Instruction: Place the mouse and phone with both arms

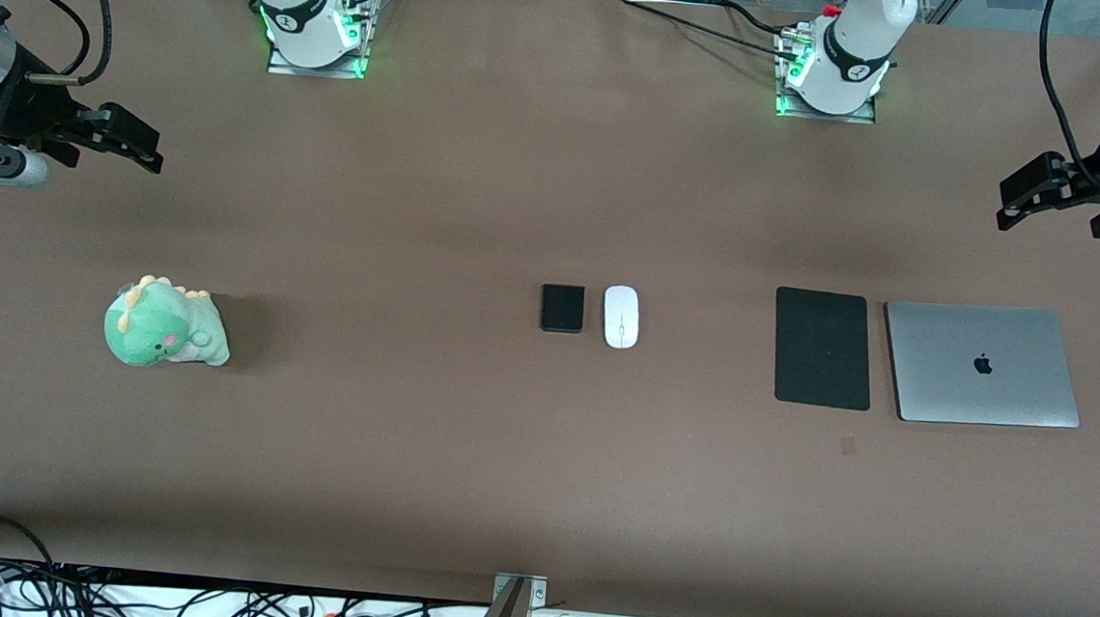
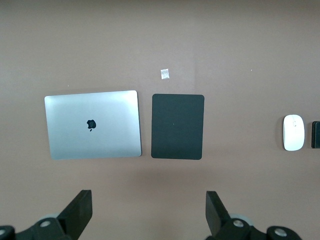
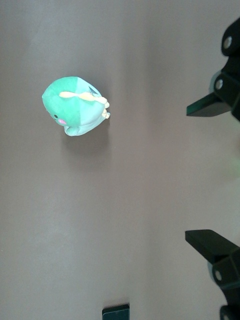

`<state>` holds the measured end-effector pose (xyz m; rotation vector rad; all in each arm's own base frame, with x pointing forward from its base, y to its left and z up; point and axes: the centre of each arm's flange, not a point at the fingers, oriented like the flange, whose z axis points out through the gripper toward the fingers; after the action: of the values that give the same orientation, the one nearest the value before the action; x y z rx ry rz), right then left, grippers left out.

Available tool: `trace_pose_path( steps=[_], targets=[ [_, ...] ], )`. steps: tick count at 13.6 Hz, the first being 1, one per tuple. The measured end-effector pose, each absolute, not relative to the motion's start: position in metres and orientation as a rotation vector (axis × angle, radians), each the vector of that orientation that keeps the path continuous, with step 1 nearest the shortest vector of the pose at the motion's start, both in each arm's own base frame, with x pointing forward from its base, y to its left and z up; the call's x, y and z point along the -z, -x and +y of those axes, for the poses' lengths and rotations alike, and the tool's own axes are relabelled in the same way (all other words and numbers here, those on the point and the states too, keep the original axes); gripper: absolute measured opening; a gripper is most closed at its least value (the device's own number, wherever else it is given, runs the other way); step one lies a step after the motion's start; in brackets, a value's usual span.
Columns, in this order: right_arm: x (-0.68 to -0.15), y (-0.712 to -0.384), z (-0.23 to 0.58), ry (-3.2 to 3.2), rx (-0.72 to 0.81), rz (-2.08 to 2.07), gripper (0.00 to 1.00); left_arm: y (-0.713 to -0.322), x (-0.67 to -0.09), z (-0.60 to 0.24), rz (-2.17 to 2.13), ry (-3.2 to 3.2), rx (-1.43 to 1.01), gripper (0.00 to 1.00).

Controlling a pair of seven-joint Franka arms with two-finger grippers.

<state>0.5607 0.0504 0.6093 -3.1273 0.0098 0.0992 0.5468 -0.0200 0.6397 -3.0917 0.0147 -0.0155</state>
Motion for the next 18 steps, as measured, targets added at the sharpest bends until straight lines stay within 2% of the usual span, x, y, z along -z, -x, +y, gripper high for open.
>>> trace_pose_path(
  steps=[6, 10, 15, 18],
  targets=[
    [-0.609, -0.561, 0.051, 3.127, -0.099, 0.009, 1.00, -0.545, -0.638, -0.028, 0.041, 3.090, -0.014, 1.00],
    [-0.609, -0.561, 0.051, 3.127, -0.099, 0.009, 1.00, -0.541, -0.627, -0.030, 0.048, 3.085, -0.126, 1.00],
    [-0.609, -0.561, 0.051, 3.127, -0.099, 0.009, 1.00, -0.554, -0.570, -0.080, 0.189, 3.060, -0.353, 1.00],
    [-0.609, -0.561, 0.051, 3.127, -0.099, 0.009, 1.00, -0.569, -0.530, -0.129, 0.313, 3.060, -0.394, 1.00]
  ],
)
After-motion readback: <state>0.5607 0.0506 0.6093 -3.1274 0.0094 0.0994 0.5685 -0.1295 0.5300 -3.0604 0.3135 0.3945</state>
